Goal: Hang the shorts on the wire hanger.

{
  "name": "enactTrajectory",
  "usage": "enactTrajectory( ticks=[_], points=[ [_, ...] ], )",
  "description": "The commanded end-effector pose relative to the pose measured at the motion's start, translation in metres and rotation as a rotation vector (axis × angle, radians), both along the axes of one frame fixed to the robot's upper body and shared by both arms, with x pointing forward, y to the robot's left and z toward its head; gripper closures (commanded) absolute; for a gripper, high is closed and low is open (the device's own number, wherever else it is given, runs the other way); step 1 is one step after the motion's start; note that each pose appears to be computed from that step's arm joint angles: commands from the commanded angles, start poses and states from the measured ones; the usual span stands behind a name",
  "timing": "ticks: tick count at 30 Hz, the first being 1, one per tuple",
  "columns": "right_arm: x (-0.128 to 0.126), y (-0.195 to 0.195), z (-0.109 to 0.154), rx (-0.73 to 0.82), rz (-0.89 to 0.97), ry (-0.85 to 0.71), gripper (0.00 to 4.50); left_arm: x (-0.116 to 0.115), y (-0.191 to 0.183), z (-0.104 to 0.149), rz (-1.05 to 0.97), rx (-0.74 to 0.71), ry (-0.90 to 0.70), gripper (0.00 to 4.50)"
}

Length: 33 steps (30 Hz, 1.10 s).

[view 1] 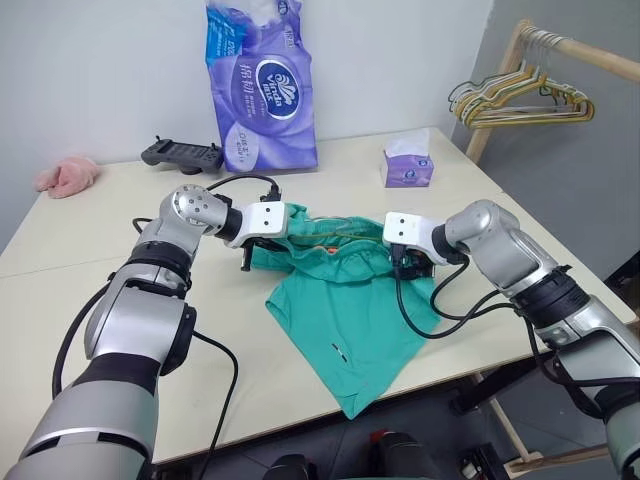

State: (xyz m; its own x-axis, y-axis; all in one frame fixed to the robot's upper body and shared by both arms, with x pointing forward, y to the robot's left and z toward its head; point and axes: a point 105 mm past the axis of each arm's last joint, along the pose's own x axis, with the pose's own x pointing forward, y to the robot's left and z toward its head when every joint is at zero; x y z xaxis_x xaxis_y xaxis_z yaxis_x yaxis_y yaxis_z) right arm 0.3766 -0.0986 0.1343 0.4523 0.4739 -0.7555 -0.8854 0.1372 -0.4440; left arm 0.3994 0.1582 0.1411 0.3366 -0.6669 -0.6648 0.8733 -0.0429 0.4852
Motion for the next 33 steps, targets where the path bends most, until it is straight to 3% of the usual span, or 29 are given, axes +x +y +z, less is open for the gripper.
enactTrajectory(
  ticks=[1,3,10,11,21,26,33],
  points=[
    [0.007,0.001,0.016,0.0,0.019,-0.07,1.34,0.007,-0.004,0.026,-0.002,-0.052,-0.082,4.5],
    [0.008,0.0,0.017,0.002,0.021,-0.076,1.81,0.007,-0.004,0.026,0.0,-0.05,-0.081,4.5],
    [0.01,-0.003,0.019,0.009,0.018,-0.087,4.33,0.007,-0.004,0.026,0.001,-0.049,-0.081,4.5],
    [0.009,-0.003,0.019,0.01,0.02,-0.086,4.48,0.007,-0.004,0.026,0.0,-0.049,-0.082,4.5],
    [0.012,-0.007,0.022,0.018,-0.011,-0.105,4.48,0.006,-0.006,0.027,-0.011,-0.068,-0.077,4.5],
    [0.013,-0.008,0.025,0.027,-0.015,-0.117,4.5,0.001,-0.005,0.033,-0.034,-0.109,-0.043,3.25],
    [0.015,-0.018,0.028,0.042,-0.054,-0.128,4.5,-0.004,0.012,0.051,-0.025,-0.118,-0.013,1.07]
  ],
)
